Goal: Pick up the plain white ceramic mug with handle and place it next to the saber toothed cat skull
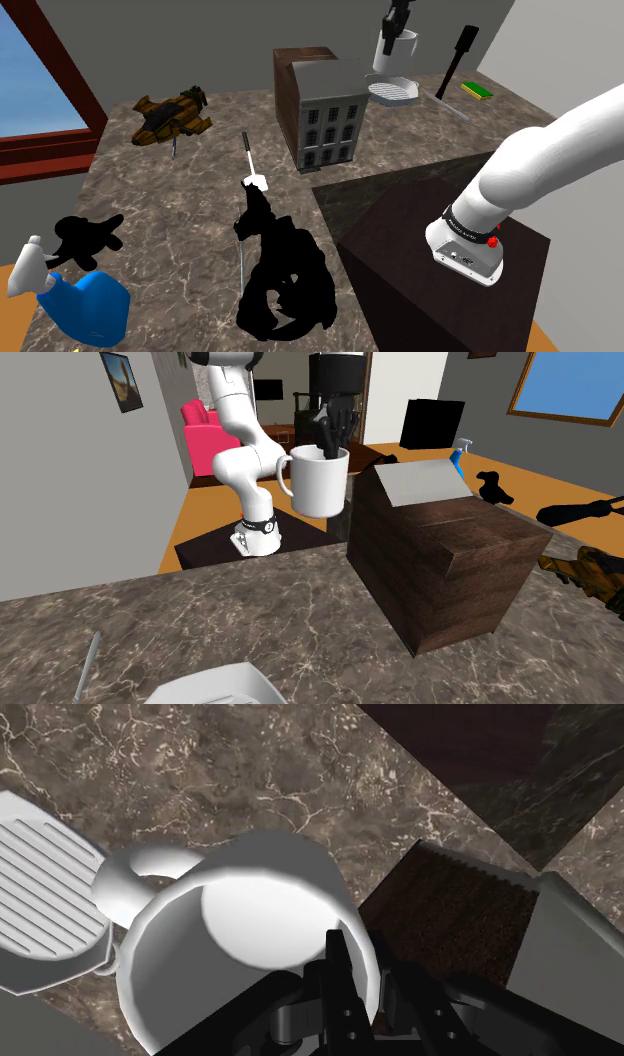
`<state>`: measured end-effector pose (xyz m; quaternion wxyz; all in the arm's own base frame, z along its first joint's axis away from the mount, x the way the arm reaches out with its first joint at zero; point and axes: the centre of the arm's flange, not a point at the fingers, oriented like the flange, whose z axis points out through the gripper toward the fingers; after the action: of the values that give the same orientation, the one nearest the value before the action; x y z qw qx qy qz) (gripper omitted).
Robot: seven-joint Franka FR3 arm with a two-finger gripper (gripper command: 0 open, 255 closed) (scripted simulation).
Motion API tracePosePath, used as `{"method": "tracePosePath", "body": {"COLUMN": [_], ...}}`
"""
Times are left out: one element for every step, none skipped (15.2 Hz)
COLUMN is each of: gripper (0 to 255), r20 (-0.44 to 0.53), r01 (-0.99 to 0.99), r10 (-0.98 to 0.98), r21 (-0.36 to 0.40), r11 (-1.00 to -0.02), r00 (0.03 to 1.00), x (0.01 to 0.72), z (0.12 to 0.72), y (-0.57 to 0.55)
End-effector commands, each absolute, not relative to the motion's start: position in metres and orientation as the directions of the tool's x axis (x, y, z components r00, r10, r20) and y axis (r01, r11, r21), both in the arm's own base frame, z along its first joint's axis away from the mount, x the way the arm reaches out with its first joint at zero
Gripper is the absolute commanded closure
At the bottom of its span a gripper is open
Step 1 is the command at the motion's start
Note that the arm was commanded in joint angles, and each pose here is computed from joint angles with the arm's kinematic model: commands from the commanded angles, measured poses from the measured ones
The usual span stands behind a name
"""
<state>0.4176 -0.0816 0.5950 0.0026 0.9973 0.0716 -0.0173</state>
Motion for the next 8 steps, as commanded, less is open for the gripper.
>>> {"method": "tracePosePath", "body": {"gripper": [255,255,255,255,255,255,255,255], "r20": [-0.035,-0.035,-0.035,-0.035,-0.035,-0.035,-0.035,-0.035], "r01": [0.142,0.142,0.142,0.142,0.142,0.142,0.142,0.142], "r10": [0.142,0.142,0.142,0.142,0.142,0.142,0.142,0.142], "r21": [0.003,0.003,0.003,0.003,0.003,0.003,0.003,0.003], "r11": [-0.99,-0.99,-0.99,-0.99,-0.99,-0.99,-0.99,-0.99], "r00": [0.989,0.989,0.989,0.989,0.989,0.989,0.989,0.989], "x": [0.409,0.405,0.401,0.398,0.394,0.39,0.386,0.383], "z": [0.594,0.594,0.594,0.594,0.594,0.594,0.594,0.594], "y": [-0.058,-0.045,-0.033,-0.02,-0.007,0.005,0.018,0.031]}}
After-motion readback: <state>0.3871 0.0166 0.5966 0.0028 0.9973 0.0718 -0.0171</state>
